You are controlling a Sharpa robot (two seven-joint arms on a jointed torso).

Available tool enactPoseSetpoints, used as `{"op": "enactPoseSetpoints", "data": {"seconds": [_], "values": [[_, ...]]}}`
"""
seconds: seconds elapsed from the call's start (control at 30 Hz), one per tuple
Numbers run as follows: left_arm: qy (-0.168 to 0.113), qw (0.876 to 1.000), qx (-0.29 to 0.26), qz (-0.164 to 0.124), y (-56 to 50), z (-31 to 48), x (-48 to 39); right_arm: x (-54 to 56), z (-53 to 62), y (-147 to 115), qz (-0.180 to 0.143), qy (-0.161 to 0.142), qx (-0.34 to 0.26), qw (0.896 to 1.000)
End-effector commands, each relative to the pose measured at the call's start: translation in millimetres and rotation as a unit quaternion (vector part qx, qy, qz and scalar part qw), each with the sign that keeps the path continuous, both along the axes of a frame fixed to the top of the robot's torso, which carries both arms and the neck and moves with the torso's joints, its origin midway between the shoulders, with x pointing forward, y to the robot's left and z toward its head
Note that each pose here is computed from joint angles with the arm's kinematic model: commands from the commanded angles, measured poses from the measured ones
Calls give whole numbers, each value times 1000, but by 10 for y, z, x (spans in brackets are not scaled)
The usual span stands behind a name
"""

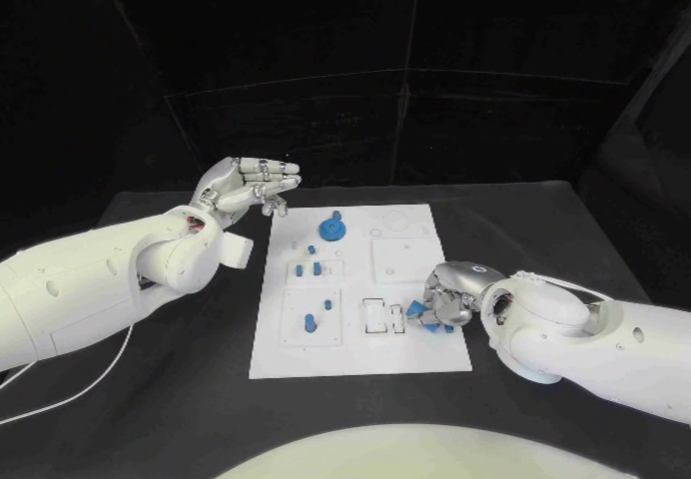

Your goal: Assemble the parts on the task board

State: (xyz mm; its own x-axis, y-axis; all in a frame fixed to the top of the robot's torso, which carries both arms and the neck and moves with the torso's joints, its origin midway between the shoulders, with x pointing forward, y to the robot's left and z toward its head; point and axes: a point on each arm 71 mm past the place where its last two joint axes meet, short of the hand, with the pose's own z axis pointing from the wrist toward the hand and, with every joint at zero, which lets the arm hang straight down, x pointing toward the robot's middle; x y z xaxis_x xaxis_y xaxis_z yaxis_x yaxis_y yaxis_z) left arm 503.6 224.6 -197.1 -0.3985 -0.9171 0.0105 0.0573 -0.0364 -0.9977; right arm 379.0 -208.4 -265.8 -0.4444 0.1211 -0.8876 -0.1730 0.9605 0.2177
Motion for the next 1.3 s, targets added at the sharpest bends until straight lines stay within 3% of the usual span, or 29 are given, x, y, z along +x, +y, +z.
{"op": "enactPoseSetpoints", "data": {"seconds": [0.03, 0.43, 0.73, 0.9, 1.3], "values": [[-1, 1000, -5, -5, -9, 15, -2, -35, -63, -2, 4, 10, -15, 1000], [-1, 1000, -5, -5, -6, 14, -3, -72, 36, 46, -8, -26, 26, 999], [-2, 1000, -5, -6, -18, 13, -3, -131, 162, 132, -28, -53, 103, 993], [-2, 1000, -6, -7, -21, 13, -2, -130, 157, 237, -25, -46, 117, 992], [0, 1000, -5, -8, -29, 11, -5, -81, 35, 527, -4, 5, 113, 994]]}}
